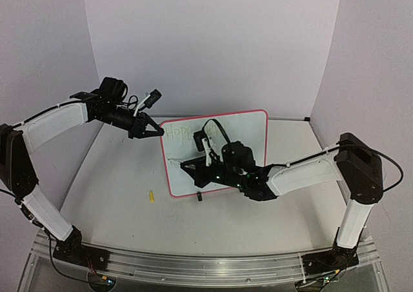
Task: Write a sentence on the whiteboard
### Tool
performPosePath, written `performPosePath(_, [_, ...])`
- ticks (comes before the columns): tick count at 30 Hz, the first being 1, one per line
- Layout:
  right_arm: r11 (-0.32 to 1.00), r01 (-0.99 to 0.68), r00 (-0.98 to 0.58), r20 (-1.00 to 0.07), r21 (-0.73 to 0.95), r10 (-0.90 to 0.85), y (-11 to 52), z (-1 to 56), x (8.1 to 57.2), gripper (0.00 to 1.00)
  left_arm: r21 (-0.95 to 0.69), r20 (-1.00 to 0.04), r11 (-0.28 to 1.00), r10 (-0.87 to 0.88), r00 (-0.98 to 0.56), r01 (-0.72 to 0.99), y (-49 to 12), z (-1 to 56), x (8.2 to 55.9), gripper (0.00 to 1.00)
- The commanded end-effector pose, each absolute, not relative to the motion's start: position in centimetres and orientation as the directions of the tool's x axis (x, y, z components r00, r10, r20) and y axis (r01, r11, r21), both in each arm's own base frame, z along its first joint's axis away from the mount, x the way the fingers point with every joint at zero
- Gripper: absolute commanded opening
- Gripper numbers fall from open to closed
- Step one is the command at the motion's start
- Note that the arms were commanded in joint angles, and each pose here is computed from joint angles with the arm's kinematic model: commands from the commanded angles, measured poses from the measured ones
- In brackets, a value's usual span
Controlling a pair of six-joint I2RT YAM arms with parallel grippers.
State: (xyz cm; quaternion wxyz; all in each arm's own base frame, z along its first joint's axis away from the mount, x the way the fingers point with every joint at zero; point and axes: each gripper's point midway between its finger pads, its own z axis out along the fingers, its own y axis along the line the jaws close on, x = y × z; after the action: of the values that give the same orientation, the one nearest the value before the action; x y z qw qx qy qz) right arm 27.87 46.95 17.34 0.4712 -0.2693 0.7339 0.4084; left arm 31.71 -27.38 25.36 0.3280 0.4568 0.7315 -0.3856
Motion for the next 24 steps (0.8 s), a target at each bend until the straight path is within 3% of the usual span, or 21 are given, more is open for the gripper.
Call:
performPosePath(1, [0.596, -0.736, -0.386, -0.922, 0.321, 0.021, 45.2, 18.2, 29.1, 0.0, -0.297, -0.788, 0.279, 0.469, -0.4, 0.913, -28.1, 23.1, 30.7, 0.0])
performPosePath(24, [0.569, -0.747, -0.431, -0.902, 0.343, -0.022, 45.9, 15.9, 28.3, 0.0, -0.298, -0.785, 0.28, 0.471, -0.402, 0.912, -28.2, 23.0, 30.7, 0.0])
